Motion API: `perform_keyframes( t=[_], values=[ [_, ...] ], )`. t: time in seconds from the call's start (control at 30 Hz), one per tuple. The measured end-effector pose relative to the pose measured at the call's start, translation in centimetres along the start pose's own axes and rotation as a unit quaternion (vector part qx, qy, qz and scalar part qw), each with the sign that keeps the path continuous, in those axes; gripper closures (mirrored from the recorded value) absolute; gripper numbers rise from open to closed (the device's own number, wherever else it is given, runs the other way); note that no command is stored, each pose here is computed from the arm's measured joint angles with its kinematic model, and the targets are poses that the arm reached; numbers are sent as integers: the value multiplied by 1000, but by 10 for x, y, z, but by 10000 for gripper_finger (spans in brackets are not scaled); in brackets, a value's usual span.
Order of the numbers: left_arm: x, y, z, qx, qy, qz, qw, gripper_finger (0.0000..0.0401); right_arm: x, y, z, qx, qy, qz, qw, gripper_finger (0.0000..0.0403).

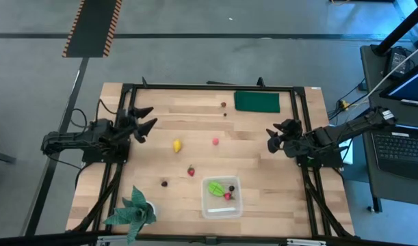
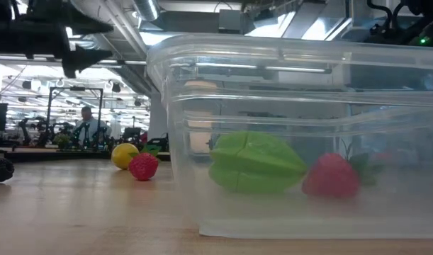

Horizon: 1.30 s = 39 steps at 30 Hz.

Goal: Pick and placing Produce into tupperware
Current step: Put the yellow lemon into the transparent bin

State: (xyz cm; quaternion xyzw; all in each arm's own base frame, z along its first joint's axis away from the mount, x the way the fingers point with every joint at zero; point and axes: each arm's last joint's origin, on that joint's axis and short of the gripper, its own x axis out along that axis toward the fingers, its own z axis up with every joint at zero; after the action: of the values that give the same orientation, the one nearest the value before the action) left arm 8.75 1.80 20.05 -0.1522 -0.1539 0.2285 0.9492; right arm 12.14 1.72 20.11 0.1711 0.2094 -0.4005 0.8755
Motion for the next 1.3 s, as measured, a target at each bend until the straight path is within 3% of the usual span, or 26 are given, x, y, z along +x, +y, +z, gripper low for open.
perform_keyframes(
  t=[0.13,0.3,0.47,0.8,0.87,1.03,1.3],
  values=[
    [1,-4,4,-5,19,-43,999,64,2,-1,1,2,-1,-8,1000,195],
    [6,-10,15,10,63,-32,997,64,3,-2,2,8,-3,-17,1000,195],
    [20,-21,32,79,124,-11,989,65,4,-3,3,13,-4,-21,1000,195],
    [65,-53,66,221,216,-17,951,77,4,-1,4,21,-7,-15,1000,195],
    [74,-58,70,211,232,-8,950,80,4,-1,4,22,-4,-11,1000,195],
    [94,-66,78,81,255,61,962,82,4,1,5,29,2,0,1000,195],
    [114,-74,66,50,321,127,937,82,4,2,4,22,20,17,999,195]
  ],
)
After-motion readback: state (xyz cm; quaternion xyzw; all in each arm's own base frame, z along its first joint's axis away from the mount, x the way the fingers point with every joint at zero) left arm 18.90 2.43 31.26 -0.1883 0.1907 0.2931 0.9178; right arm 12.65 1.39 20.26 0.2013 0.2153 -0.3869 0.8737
